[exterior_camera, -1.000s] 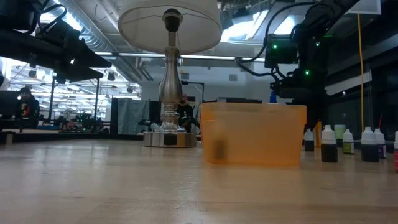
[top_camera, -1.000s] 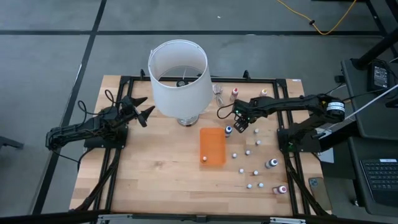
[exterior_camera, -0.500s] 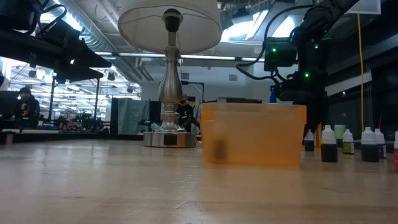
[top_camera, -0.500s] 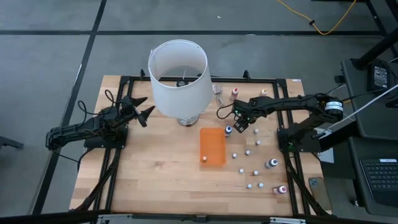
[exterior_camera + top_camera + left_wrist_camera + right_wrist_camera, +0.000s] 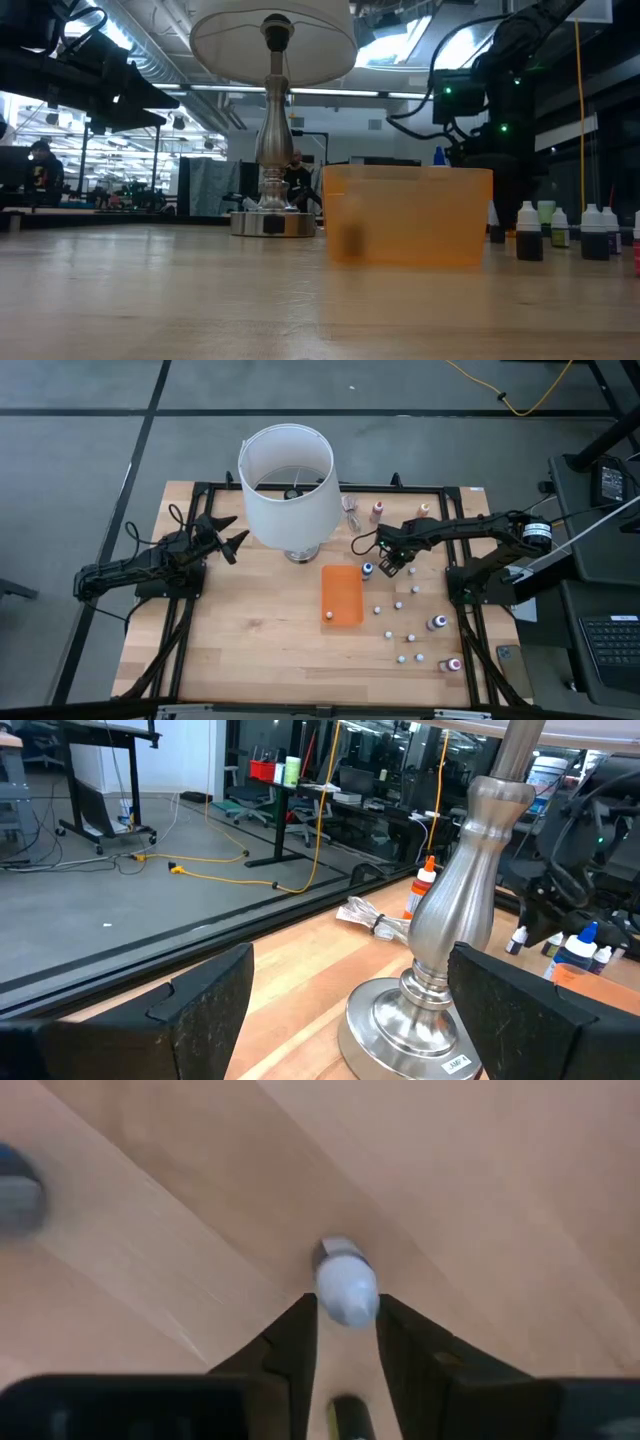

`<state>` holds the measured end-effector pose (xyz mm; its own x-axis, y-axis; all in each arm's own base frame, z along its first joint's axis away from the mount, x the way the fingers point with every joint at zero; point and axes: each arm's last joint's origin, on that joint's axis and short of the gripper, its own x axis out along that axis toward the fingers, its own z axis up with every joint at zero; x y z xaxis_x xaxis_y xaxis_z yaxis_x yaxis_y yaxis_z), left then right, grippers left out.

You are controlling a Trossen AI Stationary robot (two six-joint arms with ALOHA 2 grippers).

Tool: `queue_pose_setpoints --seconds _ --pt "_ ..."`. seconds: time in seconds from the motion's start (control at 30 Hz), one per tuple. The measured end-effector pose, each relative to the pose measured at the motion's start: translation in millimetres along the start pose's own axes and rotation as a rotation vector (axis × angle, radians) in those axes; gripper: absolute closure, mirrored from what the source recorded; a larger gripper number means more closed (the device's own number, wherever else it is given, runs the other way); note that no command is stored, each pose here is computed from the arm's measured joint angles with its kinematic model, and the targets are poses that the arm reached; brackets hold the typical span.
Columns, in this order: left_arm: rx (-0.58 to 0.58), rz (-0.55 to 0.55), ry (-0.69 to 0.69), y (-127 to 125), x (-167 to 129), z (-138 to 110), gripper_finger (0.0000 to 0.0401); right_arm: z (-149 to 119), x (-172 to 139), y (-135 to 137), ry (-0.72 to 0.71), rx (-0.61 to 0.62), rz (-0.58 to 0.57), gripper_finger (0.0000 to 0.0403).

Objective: Pick & Place food coloring
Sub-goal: Put the small black food coloring bottle into the orange bin

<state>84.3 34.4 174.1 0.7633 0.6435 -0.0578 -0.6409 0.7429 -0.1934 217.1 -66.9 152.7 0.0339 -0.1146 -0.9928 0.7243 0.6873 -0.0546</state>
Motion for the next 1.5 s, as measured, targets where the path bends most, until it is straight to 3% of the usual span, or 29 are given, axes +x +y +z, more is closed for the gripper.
queue_pose_setpoints --seconds 0.3,1.0,1.5 --pt "0.0 0.0 0.0 0.0 0.0 -0.1 0.0079 0.2 -6.5 -0.7 -0.036 -0.002 0.018 0.032" --pt "0.0 0.0 0.0 0.0 0.0 0.0 0.0079 4.7 -7.9 -1.2 -0.117 -0.012 -0.038 0.0257" --pt "0.0 0.0 0.0 0.0 0.0 -0.1 0.0079 7.1 -7.0 0.3 -0.134 -0.014 -0.028 0.0262"
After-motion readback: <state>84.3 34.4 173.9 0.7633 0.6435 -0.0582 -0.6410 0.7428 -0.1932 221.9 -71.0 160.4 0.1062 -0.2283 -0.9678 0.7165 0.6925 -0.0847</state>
